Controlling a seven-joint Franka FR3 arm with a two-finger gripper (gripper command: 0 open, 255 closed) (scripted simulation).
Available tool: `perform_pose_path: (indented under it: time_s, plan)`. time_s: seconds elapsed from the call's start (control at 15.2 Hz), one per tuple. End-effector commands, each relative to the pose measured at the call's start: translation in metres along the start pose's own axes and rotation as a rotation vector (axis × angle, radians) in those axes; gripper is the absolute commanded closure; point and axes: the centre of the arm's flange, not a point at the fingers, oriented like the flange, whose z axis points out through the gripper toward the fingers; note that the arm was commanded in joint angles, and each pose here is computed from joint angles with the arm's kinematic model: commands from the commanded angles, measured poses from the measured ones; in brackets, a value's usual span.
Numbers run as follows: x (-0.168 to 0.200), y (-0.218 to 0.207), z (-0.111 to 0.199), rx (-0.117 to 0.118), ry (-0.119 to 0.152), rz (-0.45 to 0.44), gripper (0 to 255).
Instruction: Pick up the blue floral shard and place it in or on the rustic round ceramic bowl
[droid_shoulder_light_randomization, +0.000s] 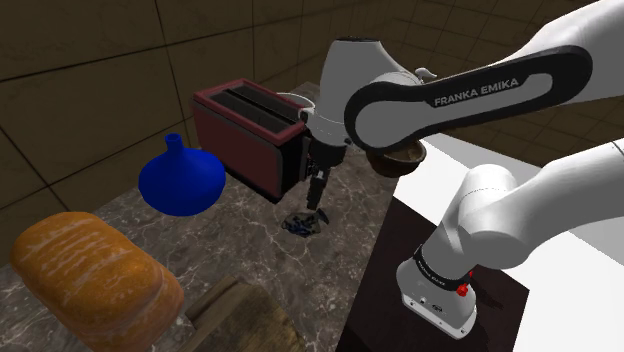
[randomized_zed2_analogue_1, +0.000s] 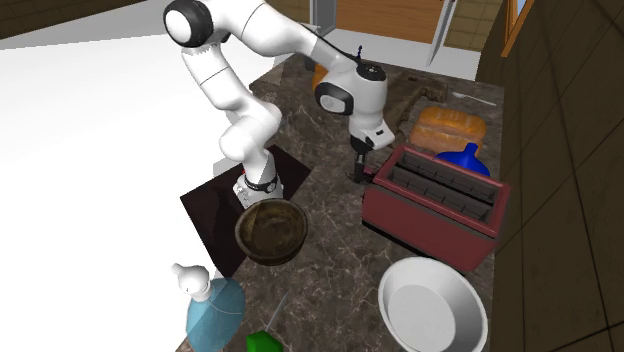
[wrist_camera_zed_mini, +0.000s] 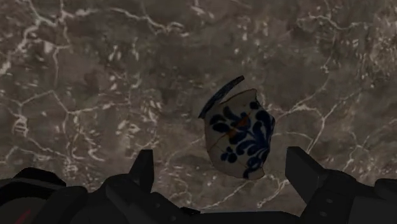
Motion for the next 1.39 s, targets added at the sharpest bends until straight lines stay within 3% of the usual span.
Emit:
perform_pose_path:
  time_s: [0.0, 0.13, 0.59, 1.12, 1.19, 1.32]
  plan:
    - [0.009, -0.015, 0.018, 0.007, 0.022, -0.044, 0]
    - [0.017, -0.029, 0.031, 0.013, 0.037, -0.082, 0]
    - [0.018, -0.03, 0.068, 0.013, 0.037, -0.082, 0]
    - [0.019, -0.03, 0.071, 0.013, 0.037, -0.082, 0]
    - [0.018, -0.03, 0.071, 0.013, 0.037, -0.082, 255]
    - [0.017, -0.031, 0.071, 0.013, 0.037, -0.082, 255]
